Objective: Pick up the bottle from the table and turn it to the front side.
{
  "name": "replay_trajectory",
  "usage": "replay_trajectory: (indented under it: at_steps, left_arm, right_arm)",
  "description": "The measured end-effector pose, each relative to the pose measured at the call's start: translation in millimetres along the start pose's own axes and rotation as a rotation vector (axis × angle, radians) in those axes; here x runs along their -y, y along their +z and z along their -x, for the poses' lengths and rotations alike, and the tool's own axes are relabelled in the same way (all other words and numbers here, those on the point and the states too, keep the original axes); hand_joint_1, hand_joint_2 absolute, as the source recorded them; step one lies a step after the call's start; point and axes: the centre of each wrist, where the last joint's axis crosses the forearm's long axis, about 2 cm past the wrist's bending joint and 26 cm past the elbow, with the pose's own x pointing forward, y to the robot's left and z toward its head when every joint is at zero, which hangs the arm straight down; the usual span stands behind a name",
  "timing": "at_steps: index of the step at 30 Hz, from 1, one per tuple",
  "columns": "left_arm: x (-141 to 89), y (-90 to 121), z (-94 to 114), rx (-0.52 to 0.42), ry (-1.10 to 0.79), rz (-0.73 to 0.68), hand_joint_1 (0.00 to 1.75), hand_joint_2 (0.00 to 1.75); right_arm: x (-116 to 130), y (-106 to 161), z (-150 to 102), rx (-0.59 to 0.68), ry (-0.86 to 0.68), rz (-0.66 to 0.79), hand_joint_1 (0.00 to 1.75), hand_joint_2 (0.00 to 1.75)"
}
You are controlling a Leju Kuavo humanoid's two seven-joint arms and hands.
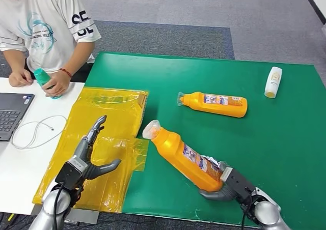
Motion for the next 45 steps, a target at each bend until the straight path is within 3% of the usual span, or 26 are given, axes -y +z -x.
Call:
replay_trajectory:
  at_steps: [7, 14, 23, 31, 45]
  left_arm:
    - [4.0, -2.0, 3.0, 0.062, 0.16, 0.025, 0.0, 1.75]
    - [10.0, -3.0, 21.2, 0.167, 0.466, 0.115, 0.0, 1.75]
    - [14.3, 0.8, 36.8, 0.153, 0.568, 0.156, 0.0, 1.75]
    - [12.0, 1.6, 42.2, 0.122, 0.548, 0.159, 0.0, 1.75]
    - [11.1, -1.5, 40.6, 0.18, 0.654, 0.194, 0.0, 1.75]
  right_arm:
    - [-5.7, -6.8, -3.4, 0.048, -0.089, 0.015, 1.75, 1.75]
    - [-12.3, -19.9, -8.2, 0.097, -0.144, 0.001, 1.75, 1.75]
    - [-18.5, -33.8, -14.4, 0.138, -0.197, -0.012, 1.75, 1.75]
    - [-21.9, -38.2, -17.2, 0.161, -0.221, -0.023, 1.75, 1.75]
    - [-26.6, -46.1, -22.3, 0.182, -0.222, -0.05, 1.75, 1.75]
